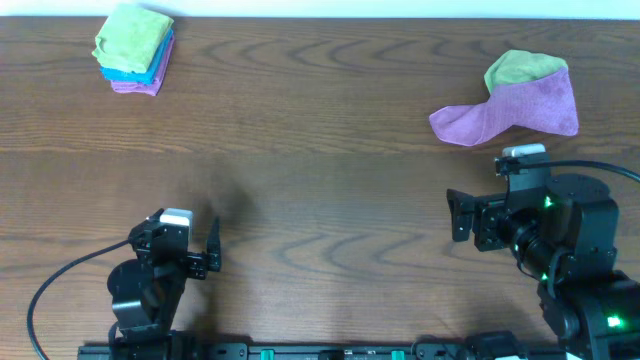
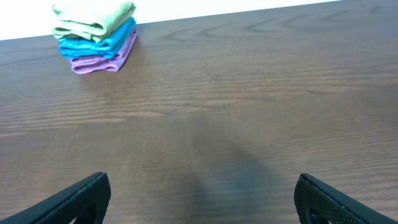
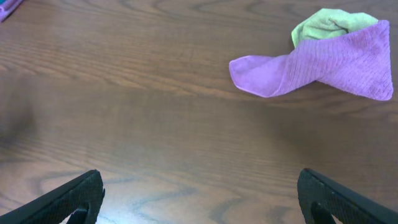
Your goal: Fold the cloth
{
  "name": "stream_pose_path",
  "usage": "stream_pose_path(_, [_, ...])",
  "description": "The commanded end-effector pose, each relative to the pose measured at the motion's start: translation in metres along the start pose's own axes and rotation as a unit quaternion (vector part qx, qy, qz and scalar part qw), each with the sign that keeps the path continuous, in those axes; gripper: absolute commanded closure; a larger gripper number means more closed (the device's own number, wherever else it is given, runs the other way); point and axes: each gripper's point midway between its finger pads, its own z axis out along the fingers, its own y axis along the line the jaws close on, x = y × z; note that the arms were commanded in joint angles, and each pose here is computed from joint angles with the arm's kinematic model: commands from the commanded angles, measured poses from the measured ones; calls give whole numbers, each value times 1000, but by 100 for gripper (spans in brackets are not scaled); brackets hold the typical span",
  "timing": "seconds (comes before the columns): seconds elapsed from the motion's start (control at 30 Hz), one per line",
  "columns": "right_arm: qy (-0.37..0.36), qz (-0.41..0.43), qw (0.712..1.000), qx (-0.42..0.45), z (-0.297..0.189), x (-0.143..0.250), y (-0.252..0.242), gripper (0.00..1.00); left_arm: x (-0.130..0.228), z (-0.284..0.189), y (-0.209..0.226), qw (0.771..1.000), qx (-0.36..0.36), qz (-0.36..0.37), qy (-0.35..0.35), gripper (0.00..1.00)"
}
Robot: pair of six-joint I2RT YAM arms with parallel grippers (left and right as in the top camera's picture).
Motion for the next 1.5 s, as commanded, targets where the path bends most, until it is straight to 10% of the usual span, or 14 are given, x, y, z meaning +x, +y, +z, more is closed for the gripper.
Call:
stream_pose_path(0.0, [-2,7,1000,4,-1,-1,-2,1,4,1,-5,1000,10,-2,-7,5])
stream_pose_path(1.47, [-1,7,1000,4,-1,-1,-2,1,21,-5,42,990,-138,-26,-23,5])
